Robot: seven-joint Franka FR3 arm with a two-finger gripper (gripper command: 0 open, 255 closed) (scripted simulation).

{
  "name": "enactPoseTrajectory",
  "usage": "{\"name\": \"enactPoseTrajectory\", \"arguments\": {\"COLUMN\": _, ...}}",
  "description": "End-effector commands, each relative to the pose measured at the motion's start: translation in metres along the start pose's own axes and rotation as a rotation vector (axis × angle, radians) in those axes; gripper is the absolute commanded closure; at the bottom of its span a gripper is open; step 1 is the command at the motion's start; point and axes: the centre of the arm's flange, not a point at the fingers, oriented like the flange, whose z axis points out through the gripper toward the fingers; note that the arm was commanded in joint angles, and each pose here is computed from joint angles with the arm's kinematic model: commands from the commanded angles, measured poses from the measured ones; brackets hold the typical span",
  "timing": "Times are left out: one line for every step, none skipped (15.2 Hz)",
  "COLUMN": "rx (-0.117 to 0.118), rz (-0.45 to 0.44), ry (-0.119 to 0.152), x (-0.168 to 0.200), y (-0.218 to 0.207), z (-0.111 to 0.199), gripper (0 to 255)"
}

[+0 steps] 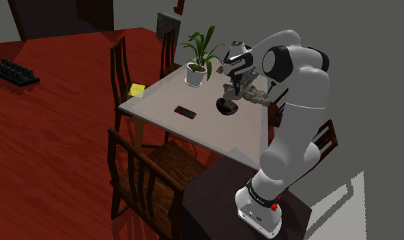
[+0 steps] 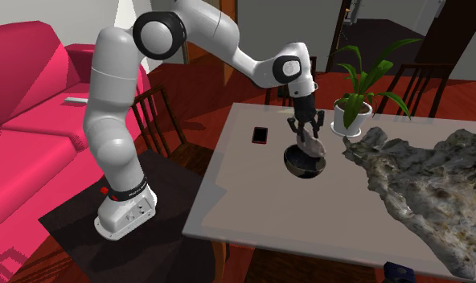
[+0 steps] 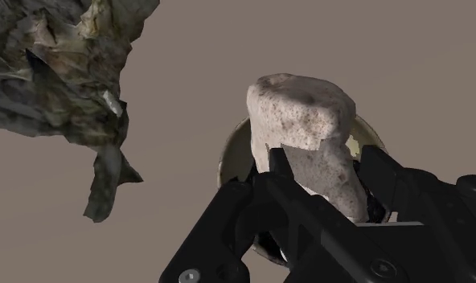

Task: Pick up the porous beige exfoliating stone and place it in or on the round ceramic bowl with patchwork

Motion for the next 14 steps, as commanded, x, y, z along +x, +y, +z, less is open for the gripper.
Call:
{"name": "enactPoseTrajectory", "arguments": {"rx": -0.001, "rz": 0.000, "ry": 0.000, "x": 0.004, "y": -0.002, "z": 0.010, "gripper": 255}}
{"name": "enactPoseTrajectory", "arguments": {"rx": -0.001, "rz": 0.000, "ry": 0.000, "x": 0.006, "y": -0.003, "z": 0.014, "gripper": 255}}
{"name": "enactPoseTrajectory", "arguments": {"rx": -0.001, "rz": 0.000, "ry": 0.000, "x": 0.008, "y": -0.003, "z": 0.019, "gripper": 255}}
{"name": "enactPoseTrajectory", "arguments": {"rx": -0.001, "rz": 0.000, "ry": 0.000, "x": 0.010, "y": -0.004, "z": 0.024, "gripper": 255}}
{"name": "enactPoseTrajectory", "arguments": {"rx": -0.001, "rz": 0.000, "ry": 0.000, "x": 0.013, "y": -0.005, "z": 0.029, "gripper": 255}}
{"name": "enactPoseTrajectory", "arguments": {"rx": -0.001, "rz": 0.000, "ry": 0.000, "x": 0.015, "y": -0.006, "z": 0.033, "gripper": 255}}
{"name": "enactPoseTrajectory", "arguments": {"rx": -0.001, "rz": 0.000, "ry": 0.000, "x": 0.016, "y": -0.006, "z": 0.035, "gripper": 255}}
{"name": "enactPoseTrajectory", "arguments": {"rx": -0.001, "rz": 0.000, "ry": 0.000, "x": 0.016, "y": -0.007, "z": 0.035, "gripper": 255}}
{"name": "enactPoseTrajectory", "arguments": {"rx": -0.001, "rz": 0.000, "ry": 0.000, "x": 0.016, "y": -0.007, "z": 0.035, "gripper": 255}}
{"name": "enactPoseTrajectory", "arguments": {"rx": -0.001, "rz": 0.000, "ry": 0.000, "x": 0.016, "y": -0.006, "z": 0.035, "gripper": 255}}
{"name": "enactPoseTrajectory", "arguments": {"rx": -0.001, "rz": 0.000, "ry": 0.000, "x": 0.016, "y": -0.006, "z": 0.035, "gripper": 255}}
{"name": "enactPoseTrajectory", "arguments": {"rx": -0.001, "rz": 0.000, "ry": 0.000, "x": 0.016, "y": -0.006, "z": 0.035, "gripper": 255}}
{"name": "enactPoseTrajectory", "arguments": {"rx": -0.001, "rz": 0.000, "ry": 0.000, "x": 0.016, "y": -0.006, "z": 0.035, "gripper": 255}}
{"name": "enactPoseTrajectory", "arguments": {"rx": -0.001, "rz": 0.000, "ry": 0.000, "x": 0.016, "y": -0.006, "z": 0.035, "gripper": 255}}
